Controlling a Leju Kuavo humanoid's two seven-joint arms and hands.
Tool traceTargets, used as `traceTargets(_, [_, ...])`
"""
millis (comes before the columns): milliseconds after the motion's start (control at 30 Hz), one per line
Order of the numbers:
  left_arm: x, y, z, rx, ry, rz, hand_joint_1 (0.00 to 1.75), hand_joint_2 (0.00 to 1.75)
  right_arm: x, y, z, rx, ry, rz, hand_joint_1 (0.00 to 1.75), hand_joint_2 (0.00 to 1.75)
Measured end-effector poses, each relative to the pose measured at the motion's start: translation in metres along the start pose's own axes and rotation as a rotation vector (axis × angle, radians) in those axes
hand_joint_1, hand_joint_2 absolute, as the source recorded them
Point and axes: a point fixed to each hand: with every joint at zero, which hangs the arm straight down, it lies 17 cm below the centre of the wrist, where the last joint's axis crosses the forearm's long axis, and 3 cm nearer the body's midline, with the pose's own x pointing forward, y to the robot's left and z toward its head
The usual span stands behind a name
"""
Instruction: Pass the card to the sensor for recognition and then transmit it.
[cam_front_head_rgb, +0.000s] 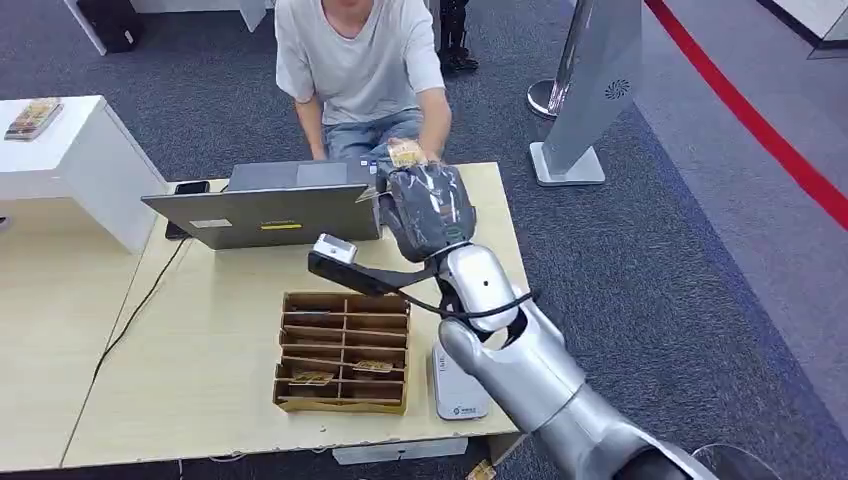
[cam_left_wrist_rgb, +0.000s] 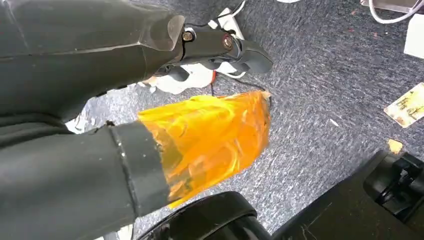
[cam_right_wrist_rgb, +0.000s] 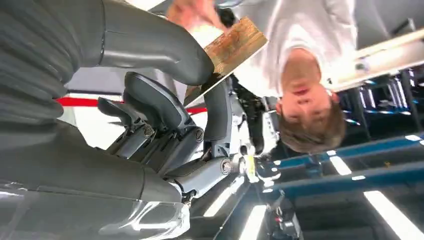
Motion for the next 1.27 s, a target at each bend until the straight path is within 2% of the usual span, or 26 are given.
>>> traceTargets(633, [0.001,0.002,-0.001,0.002,0.0,-0.001,0.0,0.0,-0.027,0.04,-0.003,0.134,0.063,0.089,1.75,1.75])
traceTargets(667, [0.001,0.002,-0.001,0.002,0.002,0.001,0.0,0.0,-0.028,0.044,-0.002,0.149,0.069,0.093,0.79,1.75])
traceTargets(700, [0.001,0.002,-0.001,0.002,0.002,0.002,0.0,0.0,-0.03,0.047,-0.001,0.162,0.074,0.097,0.0,1.75])
traceTargets(967, [0.0,0.002,-0.001,0.003,0.008,0.01,0.0,0.0,-0.034,0.064,0.004,0.227,0.095,0.115,0.0,1.75])
traceTargets(1000, [0.0,0.002,-0.001,0.003,0.008,0.01,0.0,0.0,-0.035,0.064,0.004,0.229,0.098,0.116,0.0,0.0])
traceTargets(1267, [-0.001,0.003,-0.001,0.006,0.014,0.019,0.0,0.0,-0.036,0.064,0.004,0.225,0.104,0.113,0.0,0.0])
